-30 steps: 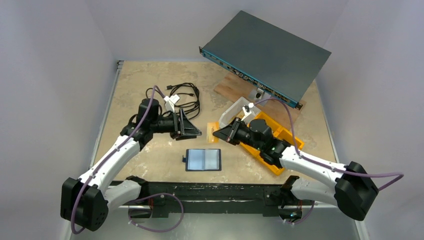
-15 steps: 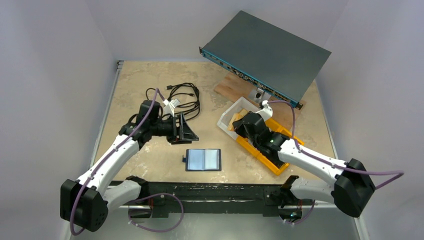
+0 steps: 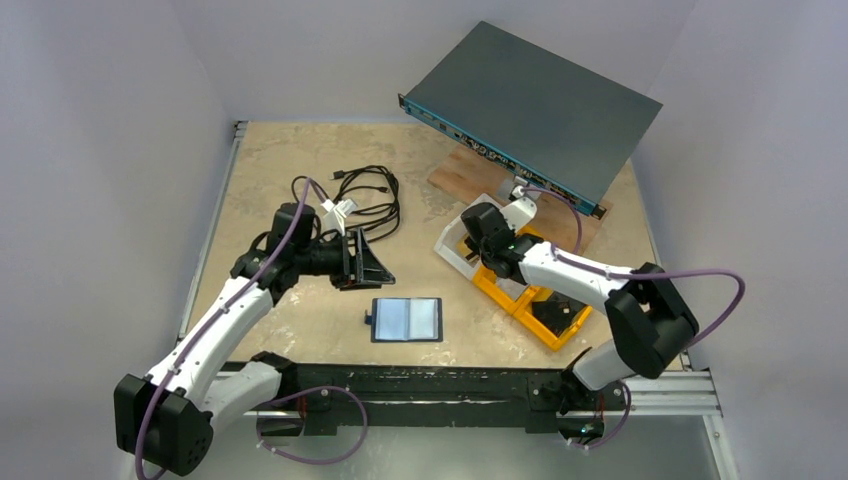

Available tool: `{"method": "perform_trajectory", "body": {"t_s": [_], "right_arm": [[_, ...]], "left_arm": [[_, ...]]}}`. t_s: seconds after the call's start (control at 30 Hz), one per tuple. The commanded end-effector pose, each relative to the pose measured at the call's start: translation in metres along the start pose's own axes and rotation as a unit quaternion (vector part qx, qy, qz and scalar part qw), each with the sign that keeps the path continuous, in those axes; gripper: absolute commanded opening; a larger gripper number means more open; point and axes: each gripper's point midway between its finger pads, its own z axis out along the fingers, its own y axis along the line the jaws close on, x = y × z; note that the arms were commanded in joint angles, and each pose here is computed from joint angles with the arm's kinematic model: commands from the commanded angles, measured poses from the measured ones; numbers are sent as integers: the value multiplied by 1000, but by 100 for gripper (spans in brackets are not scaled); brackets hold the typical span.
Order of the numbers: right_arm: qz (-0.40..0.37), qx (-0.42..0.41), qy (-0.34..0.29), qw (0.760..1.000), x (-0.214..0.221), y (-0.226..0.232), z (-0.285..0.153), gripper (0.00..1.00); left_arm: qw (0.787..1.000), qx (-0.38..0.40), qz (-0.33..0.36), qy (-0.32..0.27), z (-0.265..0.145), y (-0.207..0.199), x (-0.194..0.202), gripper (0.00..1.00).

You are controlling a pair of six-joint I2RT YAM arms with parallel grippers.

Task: Take the credit cards out of the card holder
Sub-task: Place the credit card in the storage box.

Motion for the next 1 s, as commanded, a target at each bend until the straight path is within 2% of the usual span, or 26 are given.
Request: {"method": "perform_trajectory", "body": {"t_s": [0.0, 0.23, 0.37, 0.5, 0.77, 0.97], "right_arm": [[3, -13, -15, 1000, -13, 21, 8, 0], [1, -7, 0, 1000, -8, 19, 22, 0], [-5, -9, 12, 1000, -6, 21, 23, 20], [-14, -22, 25, 999, -5, 28, 19, 32], [-23, -64, 59, 996, 0, 37, 1, 43], [-33, -120, 103, 987, 19, 44, -25, 48]], "left_arm": [[999, 18, 31, -12, -7, -14, -5, 58], [999, 16, 27, -13, -8, -12, -2, 58], [999, 17, 24, -15, -7, -11, -2, 58], [1000, 13, 17, -14, -5, -7, -1, 58], [999, -33, 5, -13, 4, 15, 1, 59], [991, -121, 52, 6, 25, 29, 17, 58]]}}
